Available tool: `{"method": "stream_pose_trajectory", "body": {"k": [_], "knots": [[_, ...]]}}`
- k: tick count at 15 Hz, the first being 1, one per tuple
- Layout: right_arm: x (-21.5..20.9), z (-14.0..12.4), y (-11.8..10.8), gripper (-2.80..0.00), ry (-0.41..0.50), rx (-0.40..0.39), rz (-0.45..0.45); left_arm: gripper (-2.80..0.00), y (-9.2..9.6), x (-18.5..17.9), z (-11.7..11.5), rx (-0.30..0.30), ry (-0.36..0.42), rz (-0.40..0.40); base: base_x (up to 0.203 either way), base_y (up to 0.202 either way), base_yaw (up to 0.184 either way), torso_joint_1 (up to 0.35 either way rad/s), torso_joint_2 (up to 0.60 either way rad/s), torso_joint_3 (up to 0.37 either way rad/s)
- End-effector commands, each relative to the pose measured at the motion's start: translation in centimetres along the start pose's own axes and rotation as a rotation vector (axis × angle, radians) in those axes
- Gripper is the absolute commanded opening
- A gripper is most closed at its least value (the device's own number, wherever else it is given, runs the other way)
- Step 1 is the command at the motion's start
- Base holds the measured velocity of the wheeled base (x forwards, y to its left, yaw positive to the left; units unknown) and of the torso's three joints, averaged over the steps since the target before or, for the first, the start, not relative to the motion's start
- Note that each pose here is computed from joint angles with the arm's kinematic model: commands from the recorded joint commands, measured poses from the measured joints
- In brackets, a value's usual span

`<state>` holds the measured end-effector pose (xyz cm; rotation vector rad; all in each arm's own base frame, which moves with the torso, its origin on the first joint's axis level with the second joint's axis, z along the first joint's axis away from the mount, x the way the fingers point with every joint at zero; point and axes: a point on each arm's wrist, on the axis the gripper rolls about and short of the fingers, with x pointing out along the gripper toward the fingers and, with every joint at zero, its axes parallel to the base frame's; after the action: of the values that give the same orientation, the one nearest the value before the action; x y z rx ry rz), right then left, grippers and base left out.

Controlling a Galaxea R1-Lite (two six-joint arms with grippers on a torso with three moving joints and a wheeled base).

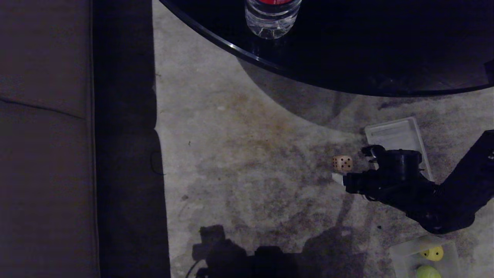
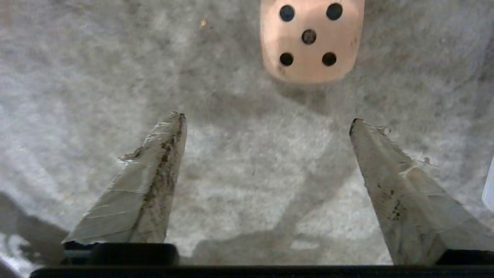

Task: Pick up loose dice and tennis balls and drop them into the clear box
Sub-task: Pick up toys out of the box

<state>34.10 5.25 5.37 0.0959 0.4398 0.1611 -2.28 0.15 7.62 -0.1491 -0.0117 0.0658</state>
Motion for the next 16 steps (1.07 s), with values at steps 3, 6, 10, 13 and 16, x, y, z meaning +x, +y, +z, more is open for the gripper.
{"method": "stream_pose_trajectory", "body": {"k": [3,6,10,13,16], "knots": [[2.6,-0.5,-0.8,0.00,-0.005,-0.035,-0.046,-2.80,0.0,0.0,0.0,-0.001,0.001,0.000,0.000,0.000,0.000,0.000,0.00,0.000],[3.8,0.3,-1.0,0.00,-0.047,-0.048,-0.077,-2.80,0.0,0.0,0.0,-0.001,-0.001,0.000,0.000,0.000,0.000,0.000,0.00,0.000],[4.9,0.4,-1.1,0.00,-0.089,-0.047,-0.073,-2.80,0.0,0.0,0.0,-0.001,0.000,0.001,0.000,0.000,0.000,0.000,0.00,0.000],[5.5,0.7,-1.1,0.00,-0.119,-0.048,-0.066,-2.80,0.0,0.0,0.0,-0.001,0.000,0.001,0.000,0.000,0.000,0.000,0.00,0.000],[5.5,0.7,-1.2,-2.80,-0.125,-0.049,-0.069,-2.80,0.0,0.0,0.0,-0.001,-0.001,0.001,0.000,0.000,0.000,0.000,0.00,0.000]]}}
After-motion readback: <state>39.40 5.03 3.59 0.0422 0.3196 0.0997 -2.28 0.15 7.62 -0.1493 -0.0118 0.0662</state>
